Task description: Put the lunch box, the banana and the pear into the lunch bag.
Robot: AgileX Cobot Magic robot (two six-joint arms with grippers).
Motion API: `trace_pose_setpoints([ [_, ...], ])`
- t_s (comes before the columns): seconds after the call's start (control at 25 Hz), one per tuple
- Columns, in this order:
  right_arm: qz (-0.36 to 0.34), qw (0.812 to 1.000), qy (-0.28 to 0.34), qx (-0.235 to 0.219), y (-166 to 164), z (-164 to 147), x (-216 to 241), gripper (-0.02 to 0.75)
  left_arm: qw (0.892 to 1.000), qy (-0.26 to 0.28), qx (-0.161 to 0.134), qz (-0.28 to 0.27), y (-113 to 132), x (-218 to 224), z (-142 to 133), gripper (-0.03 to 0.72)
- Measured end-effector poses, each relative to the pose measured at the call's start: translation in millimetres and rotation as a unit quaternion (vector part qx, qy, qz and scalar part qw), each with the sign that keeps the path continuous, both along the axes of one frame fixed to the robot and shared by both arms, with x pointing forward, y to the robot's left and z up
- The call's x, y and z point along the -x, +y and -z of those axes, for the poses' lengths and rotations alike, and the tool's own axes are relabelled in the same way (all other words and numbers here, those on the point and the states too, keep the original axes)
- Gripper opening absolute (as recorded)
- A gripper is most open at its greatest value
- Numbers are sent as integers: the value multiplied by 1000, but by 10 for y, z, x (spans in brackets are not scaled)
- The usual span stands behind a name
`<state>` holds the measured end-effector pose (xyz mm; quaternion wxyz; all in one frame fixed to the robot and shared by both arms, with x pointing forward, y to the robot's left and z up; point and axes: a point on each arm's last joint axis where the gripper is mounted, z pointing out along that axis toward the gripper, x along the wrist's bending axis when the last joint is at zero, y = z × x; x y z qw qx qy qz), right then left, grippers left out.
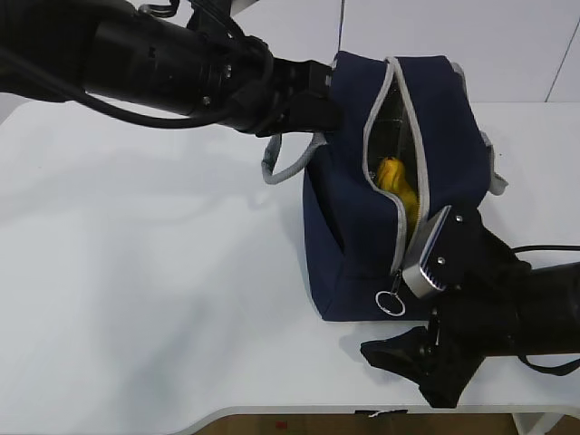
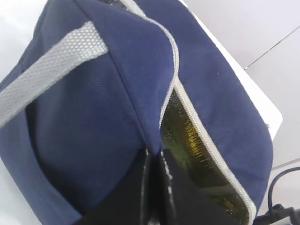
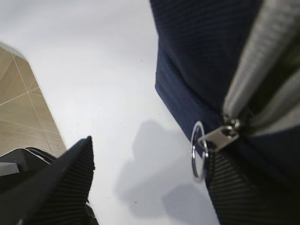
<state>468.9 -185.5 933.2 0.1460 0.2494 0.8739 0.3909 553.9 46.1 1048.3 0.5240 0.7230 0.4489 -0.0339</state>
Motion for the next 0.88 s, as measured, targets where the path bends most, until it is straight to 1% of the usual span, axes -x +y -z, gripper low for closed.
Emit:
trace_pose_setpoints([
  [0.52, -7, 1000, -19, 0, 23, -60, -68, 577, 1000, 2, 1, 4, -3, 7, 0, -2],
  [0.88, -6, 1000, -2, 9, 25, 41, -94, 577, 1000, 3, 1, 6, -5, 10, 0, -2],
])
